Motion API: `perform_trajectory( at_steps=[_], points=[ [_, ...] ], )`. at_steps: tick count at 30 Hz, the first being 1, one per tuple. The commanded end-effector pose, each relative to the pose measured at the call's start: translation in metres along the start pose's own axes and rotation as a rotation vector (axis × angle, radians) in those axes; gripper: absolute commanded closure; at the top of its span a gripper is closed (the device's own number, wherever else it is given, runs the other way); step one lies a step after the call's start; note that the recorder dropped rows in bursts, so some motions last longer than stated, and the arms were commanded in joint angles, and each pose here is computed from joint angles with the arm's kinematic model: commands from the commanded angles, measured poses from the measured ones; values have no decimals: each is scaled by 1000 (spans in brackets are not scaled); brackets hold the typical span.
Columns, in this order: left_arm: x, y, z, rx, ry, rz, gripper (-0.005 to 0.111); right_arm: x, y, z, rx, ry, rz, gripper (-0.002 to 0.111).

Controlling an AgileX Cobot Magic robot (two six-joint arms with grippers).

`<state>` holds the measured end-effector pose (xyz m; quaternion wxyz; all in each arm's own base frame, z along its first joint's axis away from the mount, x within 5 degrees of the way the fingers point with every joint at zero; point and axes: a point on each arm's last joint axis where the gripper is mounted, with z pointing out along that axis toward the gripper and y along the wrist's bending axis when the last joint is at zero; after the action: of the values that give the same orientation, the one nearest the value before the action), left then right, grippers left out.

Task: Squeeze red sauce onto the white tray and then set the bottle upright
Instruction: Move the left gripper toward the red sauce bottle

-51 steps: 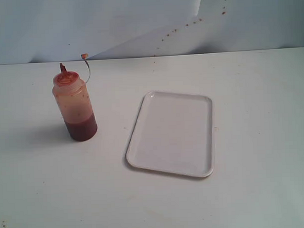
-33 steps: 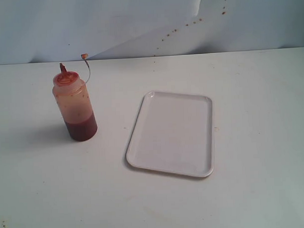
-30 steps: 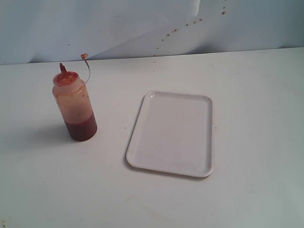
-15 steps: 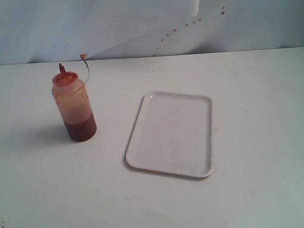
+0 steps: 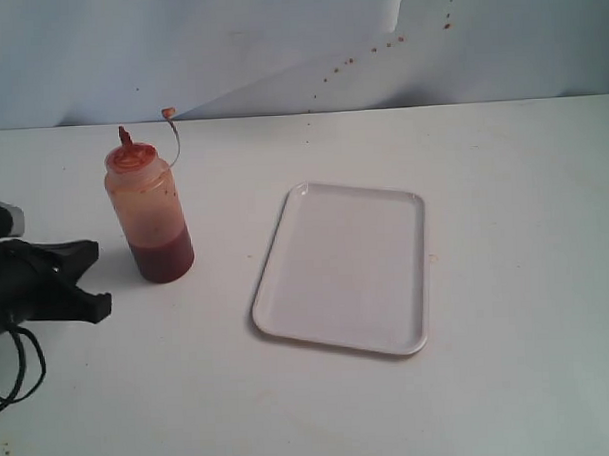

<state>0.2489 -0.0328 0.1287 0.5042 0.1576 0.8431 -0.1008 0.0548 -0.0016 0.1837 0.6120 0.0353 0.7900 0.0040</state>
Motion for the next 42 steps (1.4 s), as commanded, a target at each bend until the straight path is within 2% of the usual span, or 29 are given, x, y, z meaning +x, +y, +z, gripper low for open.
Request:
perform_trajectory(
  at_steps=[1,10,20,24,33,35,36,39,41,42],
  points=[
    [13,-1,15,40,39,37,107,1,0,1,6,5,4,108],
    [31,-3,27,75,50,123,107,1,0,1,6,5,4,108],
    [41,-5,34,102,7,97,107,1,0,1,6,5,4,108],
    [43,-6,35,106,-2,137,107,1,0,1,6,5,4,108],
    [43,-6,35,106,-2,141,103,1,0,1,6,5,4,108],
    [42,-4,36,91,-2,132,93,1,0,1,6,5,4,108],
    [43,-3,36,80,4,125,84,1,0,1,6,5,4,108],
    [43,1,36,37,10,90,41,1,0,1,6,5,4,108],
    [41,0,36,40,-18,83,7,1,0,1,6,5,4,108],
    [39,0,36,45,-39,78,2,1,0,1,6,5,4,108]
  ],
)
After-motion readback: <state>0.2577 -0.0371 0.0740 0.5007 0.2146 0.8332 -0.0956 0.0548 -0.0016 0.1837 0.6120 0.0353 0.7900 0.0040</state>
